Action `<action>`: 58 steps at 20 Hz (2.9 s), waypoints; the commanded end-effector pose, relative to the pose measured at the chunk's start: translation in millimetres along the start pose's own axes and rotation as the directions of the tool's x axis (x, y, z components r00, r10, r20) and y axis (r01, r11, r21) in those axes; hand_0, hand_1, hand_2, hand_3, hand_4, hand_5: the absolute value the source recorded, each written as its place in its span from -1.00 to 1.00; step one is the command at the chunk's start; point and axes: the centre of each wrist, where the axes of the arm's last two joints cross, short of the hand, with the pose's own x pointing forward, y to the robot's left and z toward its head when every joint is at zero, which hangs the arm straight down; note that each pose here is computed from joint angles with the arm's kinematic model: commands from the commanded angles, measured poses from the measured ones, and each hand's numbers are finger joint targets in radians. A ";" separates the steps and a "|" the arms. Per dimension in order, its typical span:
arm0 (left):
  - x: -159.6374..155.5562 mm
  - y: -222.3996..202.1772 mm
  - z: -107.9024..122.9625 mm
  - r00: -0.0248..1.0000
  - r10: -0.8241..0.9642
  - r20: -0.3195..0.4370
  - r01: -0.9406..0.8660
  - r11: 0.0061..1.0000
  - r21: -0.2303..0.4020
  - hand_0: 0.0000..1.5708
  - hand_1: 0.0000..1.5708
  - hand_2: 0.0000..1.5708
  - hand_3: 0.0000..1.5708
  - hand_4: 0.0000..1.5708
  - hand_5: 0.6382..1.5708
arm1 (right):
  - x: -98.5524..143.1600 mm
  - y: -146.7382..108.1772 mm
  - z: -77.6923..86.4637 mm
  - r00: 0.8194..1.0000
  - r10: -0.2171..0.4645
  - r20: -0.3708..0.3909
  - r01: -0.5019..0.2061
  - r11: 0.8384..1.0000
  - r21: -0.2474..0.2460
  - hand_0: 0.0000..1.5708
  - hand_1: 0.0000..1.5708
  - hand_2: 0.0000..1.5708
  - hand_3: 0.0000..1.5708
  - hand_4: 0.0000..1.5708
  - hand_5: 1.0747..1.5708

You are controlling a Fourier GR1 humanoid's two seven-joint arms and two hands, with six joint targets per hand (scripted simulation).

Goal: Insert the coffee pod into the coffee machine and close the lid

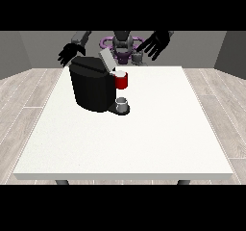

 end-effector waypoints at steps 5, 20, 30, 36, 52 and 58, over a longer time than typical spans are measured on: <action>-65.4 -82.1 38.1 0.900 0.430 -0.069 -0.430 0.903 0.018 -1.00 -1.00 -1.00 -1.00 -1.00 1.00 | -17.9 -29.3 25.6 0.996 0.068 -0.064 -0.069 0.998 -0.008 -1.00 -1.00 -1.00 -1.00 -0.45 1.00; -103.4 -156.1 98.0 0.727 0.673 -0.135 -0.674 0.737 0.040 -1.00 -1.00 -1.00 -1.00 -1.00 1.00 | 41.1 -28.8 -1.5 0.995 0.093 0.040 -0.099 0.974 0.204 -1.00 -1.00 -1.00 -1.00 -1.00 1.00; -99.0 -135.2 118.8 0.723 0.688 -0.057 -0.686 0.725 0.056 -1.00 -1.00 -1.00 -1.00 -0.72 1.00 | 51.8 -6.8 -16.8 0.986 0.111 0.125 -0.144 0.942 0.304 -1.00 -1.00 -1.00 -1.00 -1.00 1.00; -88.5 -131.1 130.6 0.710 0.702 -0.062 -0.697 0.712 0.079 -1.00 -1.00 -1.00 -1.00 -1.00 1.00 | 72.4 -12.5 -43.5 0.992 0.084 0.099 -0.110 0.950 0.294 -1.00 -1.00 -1.00 -1.00 -1.00 1.00; -44.1 -112.3 138.3 0.746 0.664 0.050 -0.664 0.737 0.124 -1.00 -1.00 -1.00 -1.00 -1.00 1.00 | 76.0 25.0 -82.9 0.984 0.121 0.133 -0.158 0.934 0.320 -1.00 -1.00 -1.00 -1.00 -1.00 1.00; -61.3 -103.7 149.7 0.753 0.653 0.080 -0.655 0.734 0.177 -1.00 -1.00 -1.00 -1.00 -1.00 1.00 | 83.3 40.1 -88.1 0.977 0.117 0.178 -0.175 0.917 0.358 -1.00 -1.00 -1.00 -1.00 -1.00 1.00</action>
